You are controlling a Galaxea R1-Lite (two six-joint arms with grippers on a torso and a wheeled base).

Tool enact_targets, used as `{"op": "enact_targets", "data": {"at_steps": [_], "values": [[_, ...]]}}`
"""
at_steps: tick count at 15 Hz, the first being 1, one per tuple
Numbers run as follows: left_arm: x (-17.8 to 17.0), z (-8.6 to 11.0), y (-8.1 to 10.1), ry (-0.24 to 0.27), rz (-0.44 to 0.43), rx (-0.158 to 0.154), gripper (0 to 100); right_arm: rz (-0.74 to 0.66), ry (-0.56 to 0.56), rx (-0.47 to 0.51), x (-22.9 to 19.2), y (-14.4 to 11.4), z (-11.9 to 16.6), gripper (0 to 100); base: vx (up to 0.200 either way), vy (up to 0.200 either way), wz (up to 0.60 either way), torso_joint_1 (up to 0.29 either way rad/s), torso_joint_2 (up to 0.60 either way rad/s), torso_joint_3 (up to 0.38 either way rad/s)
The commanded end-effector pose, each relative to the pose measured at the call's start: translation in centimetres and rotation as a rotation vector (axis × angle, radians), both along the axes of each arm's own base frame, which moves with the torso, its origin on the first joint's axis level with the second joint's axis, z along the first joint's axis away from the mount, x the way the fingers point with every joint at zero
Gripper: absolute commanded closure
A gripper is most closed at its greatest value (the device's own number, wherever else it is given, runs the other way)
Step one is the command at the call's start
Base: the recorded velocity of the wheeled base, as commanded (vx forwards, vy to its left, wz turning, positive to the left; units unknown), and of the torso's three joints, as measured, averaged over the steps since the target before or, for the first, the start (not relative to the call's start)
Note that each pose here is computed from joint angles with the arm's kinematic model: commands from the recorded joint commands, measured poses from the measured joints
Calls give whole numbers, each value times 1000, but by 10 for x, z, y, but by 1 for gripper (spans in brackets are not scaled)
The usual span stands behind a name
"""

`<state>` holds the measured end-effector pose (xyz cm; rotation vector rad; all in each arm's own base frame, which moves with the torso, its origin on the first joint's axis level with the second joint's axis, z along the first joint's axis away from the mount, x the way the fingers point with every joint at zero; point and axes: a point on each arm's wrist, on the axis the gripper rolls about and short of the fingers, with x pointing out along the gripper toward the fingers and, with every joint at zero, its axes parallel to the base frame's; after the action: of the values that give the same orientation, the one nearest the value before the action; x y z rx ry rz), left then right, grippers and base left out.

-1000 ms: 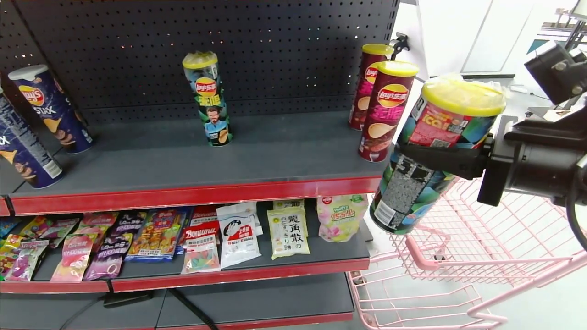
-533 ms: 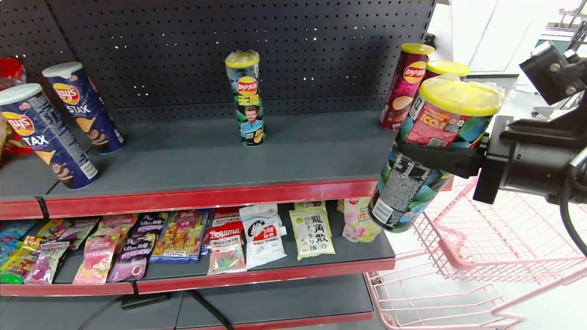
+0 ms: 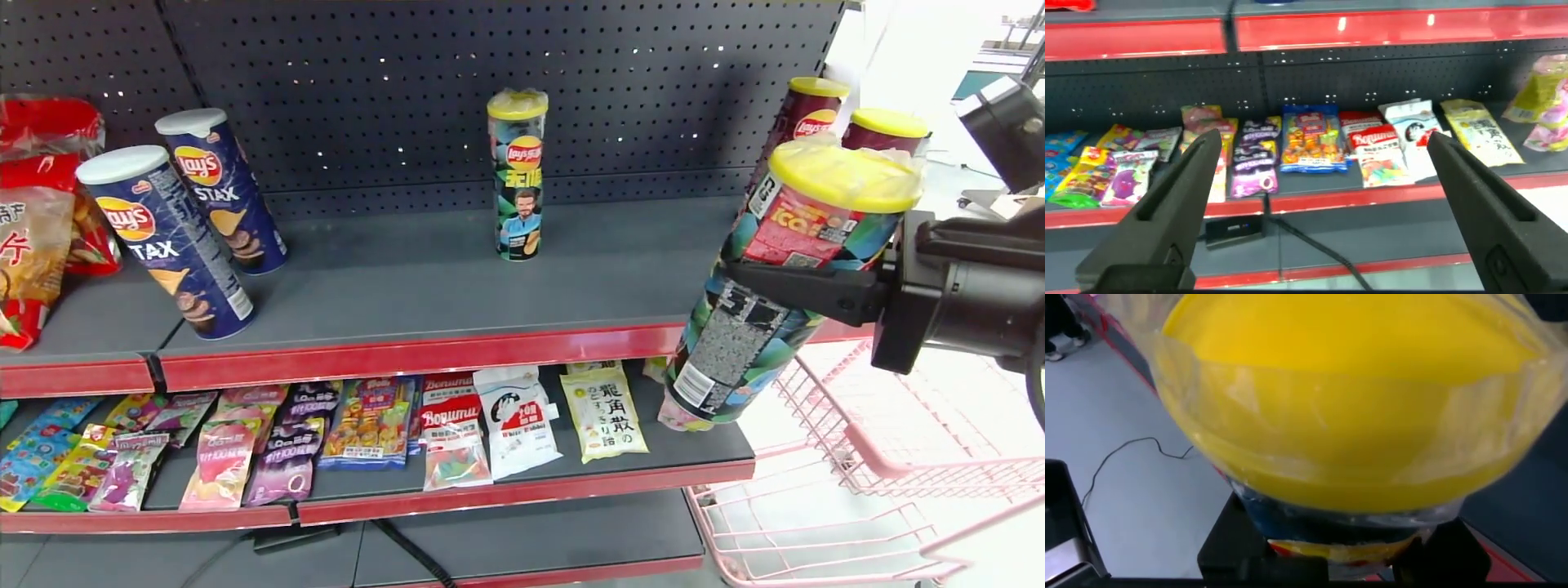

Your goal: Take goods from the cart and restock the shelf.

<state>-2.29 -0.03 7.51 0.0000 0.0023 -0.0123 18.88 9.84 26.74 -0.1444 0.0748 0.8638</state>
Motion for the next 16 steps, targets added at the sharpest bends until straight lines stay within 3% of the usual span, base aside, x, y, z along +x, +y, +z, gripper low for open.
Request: {"op": "enact_targets", "data": {"at_steps": [1,7,16], "values": [[0,0,0,1,0,0,0,0,-8,3,-5,-2,1,100,0,0,0,0,0,0],[0,0,0,1,0,0,0,6,-11,3,-12,-4,-1,100,0,0,0,0,0,0],[0,0,0,1,0,0,0,49,-15,5,-19,3,0,100,200,0,0,2,0,4]]}}
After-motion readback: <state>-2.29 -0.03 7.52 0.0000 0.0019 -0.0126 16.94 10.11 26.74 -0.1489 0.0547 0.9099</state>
